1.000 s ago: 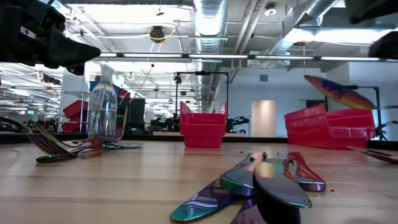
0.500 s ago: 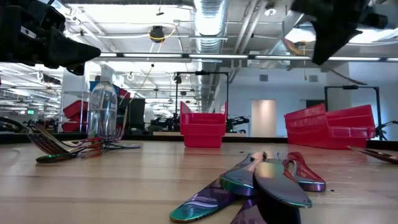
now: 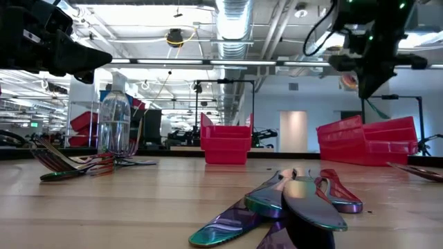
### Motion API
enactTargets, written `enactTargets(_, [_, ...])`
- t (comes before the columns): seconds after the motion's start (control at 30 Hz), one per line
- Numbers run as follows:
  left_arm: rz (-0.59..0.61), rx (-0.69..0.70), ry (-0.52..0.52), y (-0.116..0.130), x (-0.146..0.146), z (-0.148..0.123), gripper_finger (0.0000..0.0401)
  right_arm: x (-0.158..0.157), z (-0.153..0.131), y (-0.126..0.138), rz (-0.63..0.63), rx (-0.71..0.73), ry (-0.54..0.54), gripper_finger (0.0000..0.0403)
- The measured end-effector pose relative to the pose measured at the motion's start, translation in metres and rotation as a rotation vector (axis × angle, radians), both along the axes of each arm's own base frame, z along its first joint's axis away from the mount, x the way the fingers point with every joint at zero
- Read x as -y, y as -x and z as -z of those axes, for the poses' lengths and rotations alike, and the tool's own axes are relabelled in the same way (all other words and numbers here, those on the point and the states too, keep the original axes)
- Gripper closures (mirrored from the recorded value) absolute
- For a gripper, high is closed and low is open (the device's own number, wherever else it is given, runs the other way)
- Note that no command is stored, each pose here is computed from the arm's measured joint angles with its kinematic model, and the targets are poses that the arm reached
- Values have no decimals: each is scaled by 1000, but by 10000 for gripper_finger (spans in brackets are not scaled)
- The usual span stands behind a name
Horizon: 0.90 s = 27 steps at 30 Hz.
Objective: Sort silverware
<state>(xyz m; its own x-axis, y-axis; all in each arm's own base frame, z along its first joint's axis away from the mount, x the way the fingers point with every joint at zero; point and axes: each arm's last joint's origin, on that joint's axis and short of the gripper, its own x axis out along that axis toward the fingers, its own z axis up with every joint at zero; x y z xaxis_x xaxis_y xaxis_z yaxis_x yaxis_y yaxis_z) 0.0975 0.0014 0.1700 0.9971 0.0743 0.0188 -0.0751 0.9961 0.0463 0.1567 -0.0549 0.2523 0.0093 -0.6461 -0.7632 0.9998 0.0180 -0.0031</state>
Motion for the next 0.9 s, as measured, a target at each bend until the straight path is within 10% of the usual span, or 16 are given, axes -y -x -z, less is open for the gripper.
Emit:
enactTargets(0.47, [0, -2, -1, 0, 0, 0, 401, 33, 2, 1, -49, -42, -32, 261])
enactTargets(0.9, [1, -2, 10, 0, 0, 0, 401, -58, -8, -27, -686, 53, -261, 232])
